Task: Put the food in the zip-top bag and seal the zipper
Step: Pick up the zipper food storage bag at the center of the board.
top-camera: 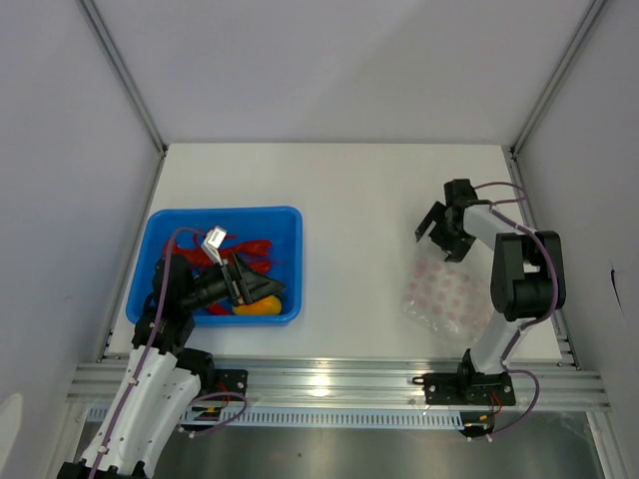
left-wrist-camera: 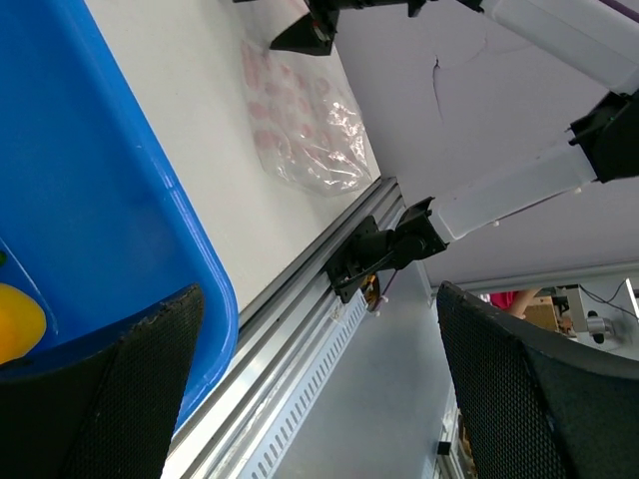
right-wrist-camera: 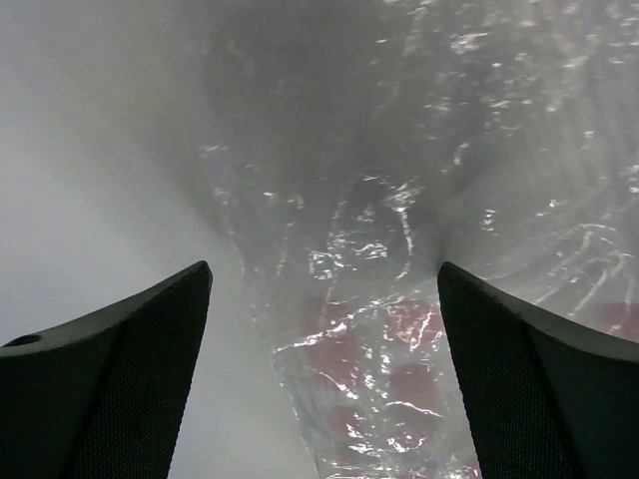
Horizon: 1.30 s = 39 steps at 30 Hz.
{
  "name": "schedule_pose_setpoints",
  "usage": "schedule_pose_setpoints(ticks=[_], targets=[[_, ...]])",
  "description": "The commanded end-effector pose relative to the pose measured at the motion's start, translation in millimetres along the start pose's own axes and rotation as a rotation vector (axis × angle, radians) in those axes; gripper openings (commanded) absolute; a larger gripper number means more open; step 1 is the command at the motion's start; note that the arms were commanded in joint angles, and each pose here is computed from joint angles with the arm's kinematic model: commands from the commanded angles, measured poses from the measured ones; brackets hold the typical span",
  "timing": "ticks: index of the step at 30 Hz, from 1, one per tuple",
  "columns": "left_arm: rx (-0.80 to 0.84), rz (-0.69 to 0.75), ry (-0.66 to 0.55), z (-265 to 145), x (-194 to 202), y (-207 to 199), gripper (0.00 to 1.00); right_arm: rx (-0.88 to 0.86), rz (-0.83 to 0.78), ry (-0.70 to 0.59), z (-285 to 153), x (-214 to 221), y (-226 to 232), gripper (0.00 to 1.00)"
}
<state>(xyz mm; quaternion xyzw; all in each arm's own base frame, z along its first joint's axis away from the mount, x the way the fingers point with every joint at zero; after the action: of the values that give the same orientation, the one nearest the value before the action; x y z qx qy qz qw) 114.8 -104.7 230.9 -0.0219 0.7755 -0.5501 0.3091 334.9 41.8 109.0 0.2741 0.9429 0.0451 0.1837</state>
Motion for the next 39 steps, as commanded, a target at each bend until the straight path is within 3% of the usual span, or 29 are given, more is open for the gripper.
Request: schedule_pose_setpoints(ticks=[1,7,12,17,19,24,27,30,34,39], targets=[[0.058,0.062,-0.016,-7,-5,-18,0.99,-0.044,-0.027,-0.024,8,-1,30,0.96],[0.064,0.076,-0.027,-13,-3,-25,0.98,-0.125,-0.179,0.072,13,47,76,0.95],[0.067,0.077,-0.032,-14,-3,-26,0.98,-0.169,-0.373,0.143,-10,107,99,0.96],[0.067,0.077,-0.032,-13,-2,-24,0.97,-0.196,-0.475,0.178,-46,149,77,0.96],[0.071,0.085,-0.032,-12,-3,-23,0.94,-0.238,-0.503,0.111,-80,149,69,0.96],[0.077,0.094,-0.033,-9,-7,-22,0.91,-0.308,-0.405,-0.099,-148,113,48,0.97],[0.086,0.101,-0.027,-8,-8,-24,0.90,-0.269,-0.211,-0.220,-165,73,30,0.99],[0.085,0.102,-0.045,-8,-9,-24,0.90,-0.161,-0.086,-0.239,-158,43,23,0.99],[0.084,0.094,-0.045,-8,-10,-25,0.88,-0.003,-0.021,-0.297,-158,4,56,1.00],[0.058,0.103,-0.036,-9,-12,-27,0.88,0.201,0.003,-0.223,-117,-19,96,0.99]])
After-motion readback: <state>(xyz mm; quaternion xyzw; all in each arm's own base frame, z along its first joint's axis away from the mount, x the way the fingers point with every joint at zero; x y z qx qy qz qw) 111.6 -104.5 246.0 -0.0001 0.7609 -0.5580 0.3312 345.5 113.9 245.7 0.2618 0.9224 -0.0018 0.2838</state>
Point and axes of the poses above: each gripper's point midway between its finger pads, its own z axis out along the fingers, its own y axis along the line the jaws close on, x = y × z, the point moved 9 cm from there along -z, back along the fingers, and after that the axes turned 3 degrees about -z, right-handed, at the moved point
